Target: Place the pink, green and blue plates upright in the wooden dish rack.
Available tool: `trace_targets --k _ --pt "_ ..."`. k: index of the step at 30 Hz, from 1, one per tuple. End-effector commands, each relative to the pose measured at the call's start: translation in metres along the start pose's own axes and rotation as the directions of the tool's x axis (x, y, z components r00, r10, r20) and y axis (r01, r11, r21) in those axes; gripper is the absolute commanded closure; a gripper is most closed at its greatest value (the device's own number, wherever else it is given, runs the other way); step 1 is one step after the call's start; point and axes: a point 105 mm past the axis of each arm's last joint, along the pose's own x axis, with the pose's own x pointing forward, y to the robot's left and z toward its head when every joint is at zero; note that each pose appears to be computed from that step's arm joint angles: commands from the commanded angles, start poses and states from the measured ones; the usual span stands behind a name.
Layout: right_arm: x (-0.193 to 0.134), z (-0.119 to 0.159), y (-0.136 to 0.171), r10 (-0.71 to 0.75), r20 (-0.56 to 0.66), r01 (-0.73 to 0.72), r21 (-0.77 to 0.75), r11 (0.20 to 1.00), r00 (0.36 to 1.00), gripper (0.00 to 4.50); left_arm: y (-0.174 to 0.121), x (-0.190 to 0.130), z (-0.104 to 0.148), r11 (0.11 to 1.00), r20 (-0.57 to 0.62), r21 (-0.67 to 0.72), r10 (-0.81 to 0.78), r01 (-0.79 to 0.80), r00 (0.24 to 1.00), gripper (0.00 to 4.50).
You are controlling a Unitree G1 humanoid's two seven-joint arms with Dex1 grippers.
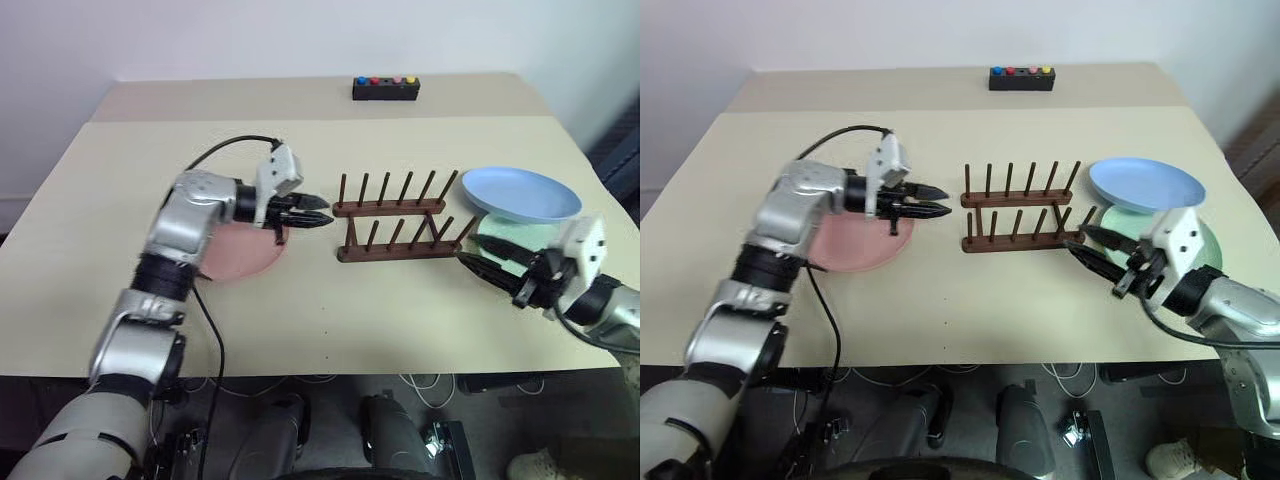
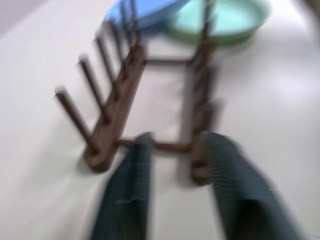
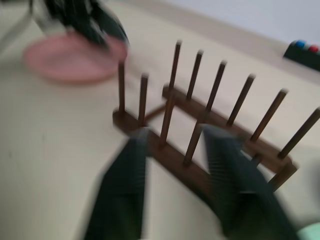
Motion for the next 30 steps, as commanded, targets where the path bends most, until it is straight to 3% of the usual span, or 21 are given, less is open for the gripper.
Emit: trace_targets --k 1,5,9,16,22,30 --pt "0.011 -0.004 -0.002 -0.003 -0.05 -0.001 -0.097 0.995 0.999 4.47 -0.041 0.012 -0.012 0.981 -0.022 -0.049 -0.189 0.188 0.982 4.5" --pt "0.017 -0.031 -0.01 -0.038 -0.195 -0.004 -0.21 0.978 0.98 4.47 -0.05 0.047 -0.028 0.99 -0.044 -0.062 -0.126 0.123 0.991 4.5" --pt "0.025 -0.041 -0.015 -0.076 -0.232 0.016 -0.251 0.968 0.97 4.47 -0.042 0.073 -0.036 1.0 -0.076 -0.003 0.014 -0.015 0.997 4.5" --pt "0.037 -0.067 -0.019 -0.126 -0.322 0.001 -0.361 0.933 0.938 4.47 -0.03 0.094 -0.046 0.988 -0.162 0.096 0.136 -0.122 0.977 4.5" --pt "0.051 -0.072 -0.042 -0.203 -0.318 0.035 -0.463 0.886 0.926 4.47 0.0 0.094 -0.051 0.966 -0.209 0.185 0.218 -0.181 0.953 4.5" --pt "0.069 -0.075 -0.068 -0.253 -0.304 0.057 -0.531 0.845 0.918 4.47 0.034 0.107 -0.036 0.93 -0.153 0.207 0.339 -0.305 0.928 4.5"
